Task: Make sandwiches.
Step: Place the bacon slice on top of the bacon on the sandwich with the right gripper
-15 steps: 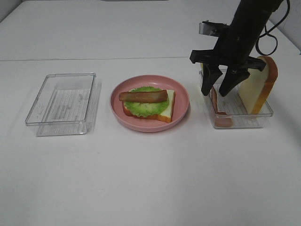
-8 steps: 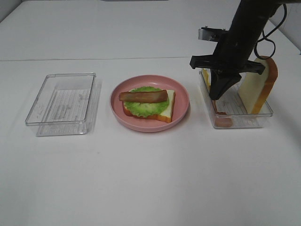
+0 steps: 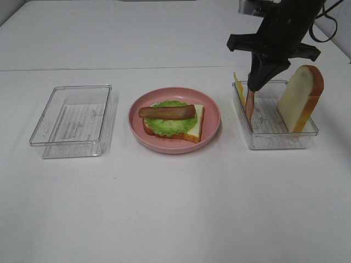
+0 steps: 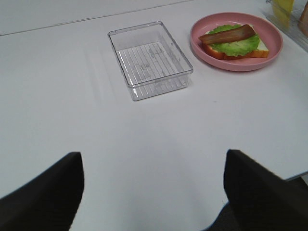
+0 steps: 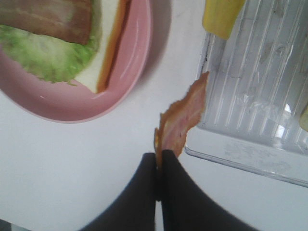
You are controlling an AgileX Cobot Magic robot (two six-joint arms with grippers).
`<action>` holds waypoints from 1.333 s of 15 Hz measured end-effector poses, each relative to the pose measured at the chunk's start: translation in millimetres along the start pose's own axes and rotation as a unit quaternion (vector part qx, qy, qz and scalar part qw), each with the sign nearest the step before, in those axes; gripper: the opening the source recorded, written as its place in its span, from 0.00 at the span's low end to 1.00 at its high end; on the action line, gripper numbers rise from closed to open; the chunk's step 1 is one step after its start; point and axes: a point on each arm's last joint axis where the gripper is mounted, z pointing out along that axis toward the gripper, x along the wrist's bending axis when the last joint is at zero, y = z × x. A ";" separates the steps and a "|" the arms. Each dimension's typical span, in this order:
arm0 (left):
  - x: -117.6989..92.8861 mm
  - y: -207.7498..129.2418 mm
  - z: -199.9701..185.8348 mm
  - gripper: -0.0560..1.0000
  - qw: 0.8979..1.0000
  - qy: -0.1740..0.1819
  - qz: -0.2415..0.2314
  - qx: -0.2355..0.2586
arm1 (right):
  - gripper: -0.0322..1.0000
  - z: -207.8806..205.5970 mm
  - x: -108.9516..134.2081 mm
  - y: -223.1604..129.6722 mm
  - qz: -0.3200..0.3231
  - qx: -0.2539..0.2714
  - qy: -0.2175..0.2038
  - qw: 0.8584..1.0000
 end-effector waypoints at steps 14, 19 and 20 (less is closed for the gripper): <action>0.0 0.0 0.0 0.77 1.000 0.000 0.000 0.000 | 0.03 54.5 82.5 36.4 -0.017 -0.095 0.347 0.933; 0.0 0.0 0.0 0.77 1.000 0.000 0.000 0.000 | 0.03 73.5 70.3 41.2 0.002 -0.097 0.283 0.954; 0.0 0.0 0.0 0.77 1.000 0.000 0.000 0.000 | 0.03 75.8 67.1 40.3 0.006 -0.091 0.263 0.960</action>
